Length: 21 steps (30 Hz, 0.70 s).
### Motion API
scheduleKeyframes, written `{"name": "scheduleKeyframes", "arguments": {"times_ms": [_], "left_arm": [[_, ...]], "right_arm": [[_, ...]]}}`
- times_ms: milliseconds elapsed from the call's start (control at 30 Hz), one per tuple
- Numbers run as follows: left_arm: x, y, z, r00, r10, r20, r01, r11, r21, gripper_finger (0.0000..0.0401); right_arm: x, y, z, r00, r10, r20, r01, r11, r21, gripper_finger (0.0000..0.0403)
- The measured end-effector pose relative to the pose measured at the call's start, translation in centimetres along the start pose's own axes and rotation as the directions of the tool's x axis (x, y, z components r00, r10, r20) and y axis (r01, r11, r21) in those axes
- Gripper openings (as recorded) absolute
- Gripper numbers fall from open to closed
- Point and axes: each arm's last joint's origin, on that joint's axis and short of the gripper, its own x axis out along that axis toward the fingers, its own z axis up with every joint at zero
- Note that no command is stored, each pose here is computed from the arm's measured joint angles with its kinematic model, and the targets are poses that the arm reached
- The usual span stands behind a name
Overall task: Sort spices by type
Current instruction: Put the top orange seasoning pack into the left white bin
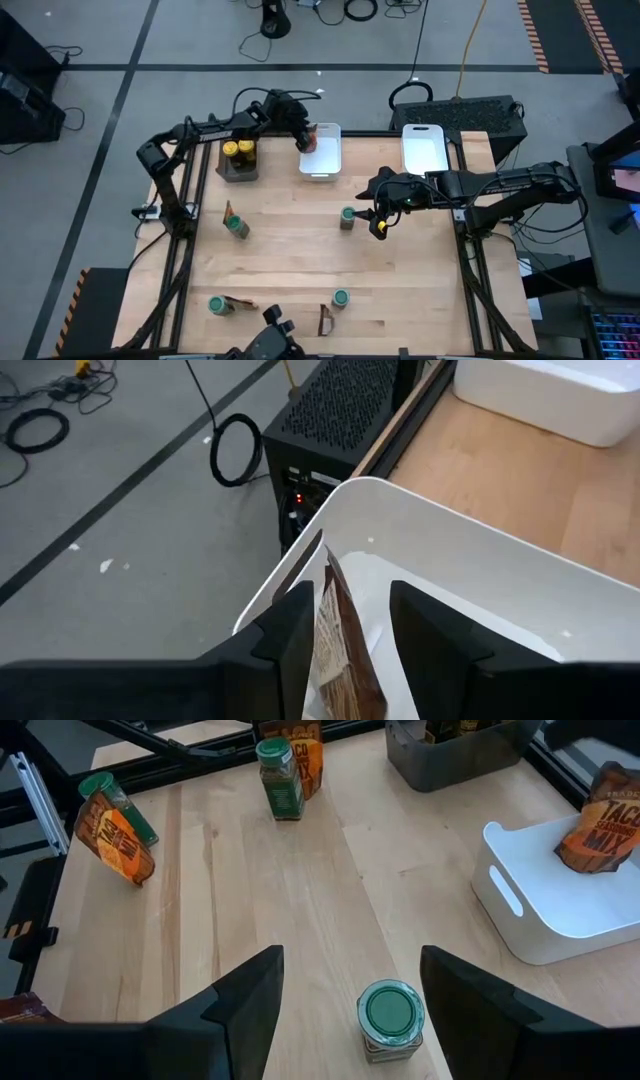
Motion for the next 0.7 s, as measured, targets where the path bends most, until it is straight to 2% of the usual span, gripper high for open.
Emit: {"name": "scheduleKeyframes", "arguments": {"times_ms": [200, 333, 600, 700], "left_arm": [[-3.1, -0.3, 1.1, 1.000, 0.010, -0.008, -0.010, 1.000, 0.000, 0.0139], [-6.0, -1.3, 1.8, 0.999, -0.028, -0.034, 0.028, 1.000, 0.002, 0.0139], [-13.5, -6.3, 2.8, 0.975, -0.216, -0.054, 0.218, 0.975, 0.034, 0.0150], [-16.1, -8.2, 2.4, 0.960, -0.265, -0.093, 0.263, 0.964, -0.036, 0.0175]], "right_arm": [[0.0, 0.0, 0.0, 1.000, 0.000, 0.000, 0.000, 1.000, -0.004, 0.0219], [0.0, 0.0, 0.0, 1.000, 0.000, 0.001, 0.000, 1.000, -0.014, 0.0219], [0.0, 0.0, 0.1, 1.000, 0.004, 0.013, -0.003, 0.999, -0.049, 0.0219], [0.0, 0.0, 0.1, 1.000, 0.004, 0.012, -0.003, 0.998, -0.065, 0.0219]]}}
